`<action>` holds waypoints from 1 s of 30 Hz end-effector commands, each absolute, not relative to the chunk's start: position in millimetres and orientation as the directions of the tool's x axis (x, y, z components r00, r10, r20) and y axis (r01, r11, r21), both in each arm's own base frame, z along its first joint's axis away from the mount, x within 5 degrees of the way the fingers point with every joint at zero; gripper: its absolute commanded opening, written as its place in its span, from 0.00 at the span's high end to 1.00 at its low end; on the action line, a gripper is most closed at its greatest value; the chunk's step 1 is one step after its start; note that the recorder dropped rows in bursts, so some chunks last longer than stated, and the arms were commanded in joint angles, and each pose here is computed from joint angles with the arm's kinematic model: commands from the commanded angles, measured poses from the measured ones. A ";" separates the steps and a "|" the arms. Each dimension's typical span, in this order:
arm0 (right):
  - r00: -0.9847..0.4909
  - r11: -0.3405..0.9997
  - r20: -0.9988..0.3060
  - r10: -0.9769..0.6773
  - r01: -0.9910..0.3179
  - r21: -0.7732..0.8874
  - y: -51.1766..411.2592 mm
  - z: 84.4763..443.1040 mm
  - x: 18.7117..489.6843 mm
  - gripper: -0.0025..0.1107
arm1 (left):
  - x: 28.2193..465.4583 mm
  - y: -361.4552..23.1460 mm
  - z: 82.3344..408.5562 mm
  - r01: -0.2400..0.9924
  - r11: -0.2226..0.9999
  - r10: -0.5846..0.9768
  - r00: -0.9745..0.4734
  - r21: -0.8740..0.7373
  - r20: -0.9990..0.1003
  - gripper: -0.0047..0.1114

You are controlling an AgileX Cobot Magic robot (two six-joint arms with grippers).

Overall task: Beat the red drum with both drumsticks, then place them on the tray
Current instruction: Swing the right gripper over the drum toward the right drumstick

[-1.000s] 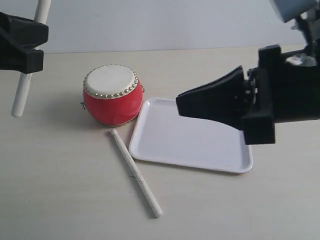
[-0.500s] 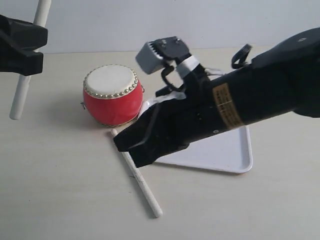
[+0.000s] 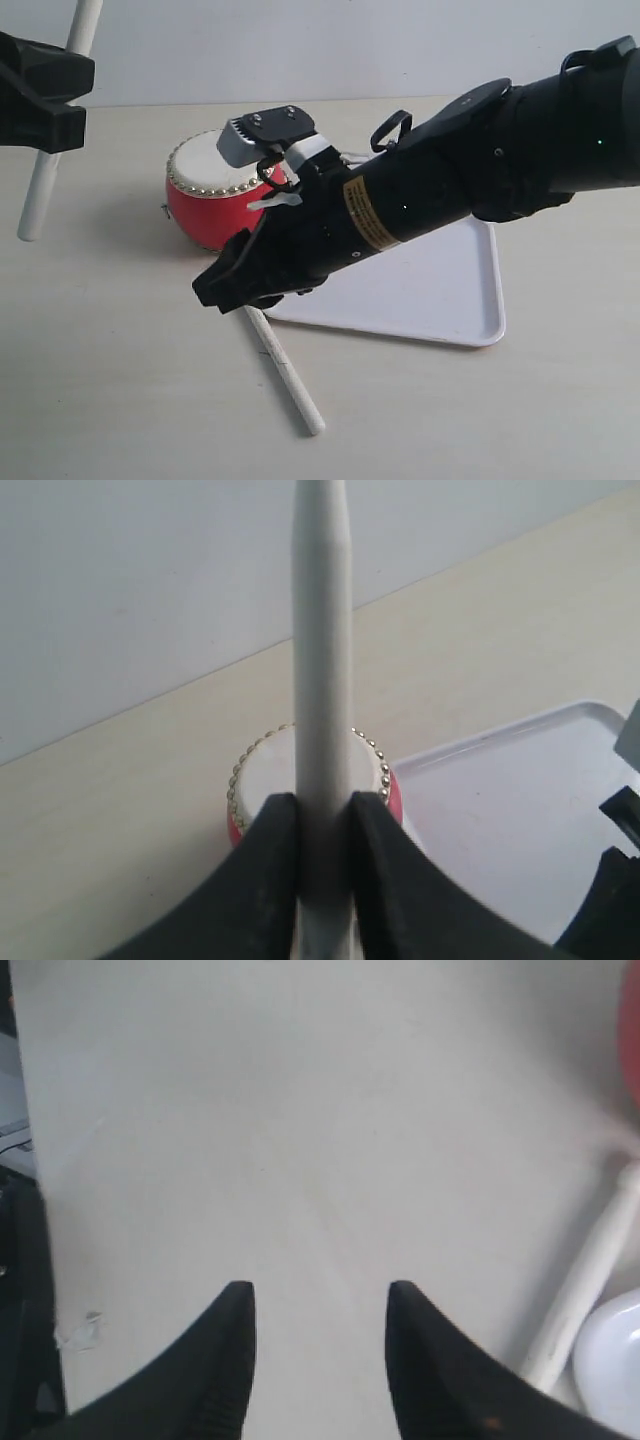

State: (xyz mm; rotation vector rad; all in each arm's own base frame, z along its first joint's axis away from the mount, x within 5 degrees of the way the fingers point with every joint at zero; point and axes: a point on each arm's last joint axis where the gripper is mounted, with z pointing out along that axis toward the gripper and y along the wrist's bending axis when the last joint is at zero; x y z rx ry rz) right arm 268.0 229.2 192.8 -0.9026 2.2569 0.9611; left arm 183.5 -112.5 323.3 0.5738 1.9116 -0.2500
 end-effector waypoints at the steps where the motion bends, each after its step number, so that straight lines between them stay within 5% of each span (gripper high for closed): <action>1: -0.621 0.594 -0.700 -0.352 -0.726 0.346 227.3 194.3 278.6 0.61 | 182.9 -111.0 324.5 0.494 0.865 0.270 -0.308 0.089 -0.912 0.96; 11: -0.494 0.591 -0.804 -0.331 -0.773 0.232 236.7 227.6 301.0 0.62 | 182.6 -110.1 323.2 0.490 0.867 0.277 -0.322 0.091 -0.905 0.96; 22: -0.453 0.288 -0.833 -0.318 -0.883 0.371 244.0 277.1 263.5 0.69 | 182.5 -109.6 322.4 0.487 0.869 0.281 -0.330 0.092 -0.901 0.96; 30: -0.341 0.268 -0.878 -0.337 -0.928 0.257 242.1 282.9 263.0 0.98 | 182.3 -109.0 321.4 0.483 0.870 0.286 -0.340 0.094 -0.896 0.96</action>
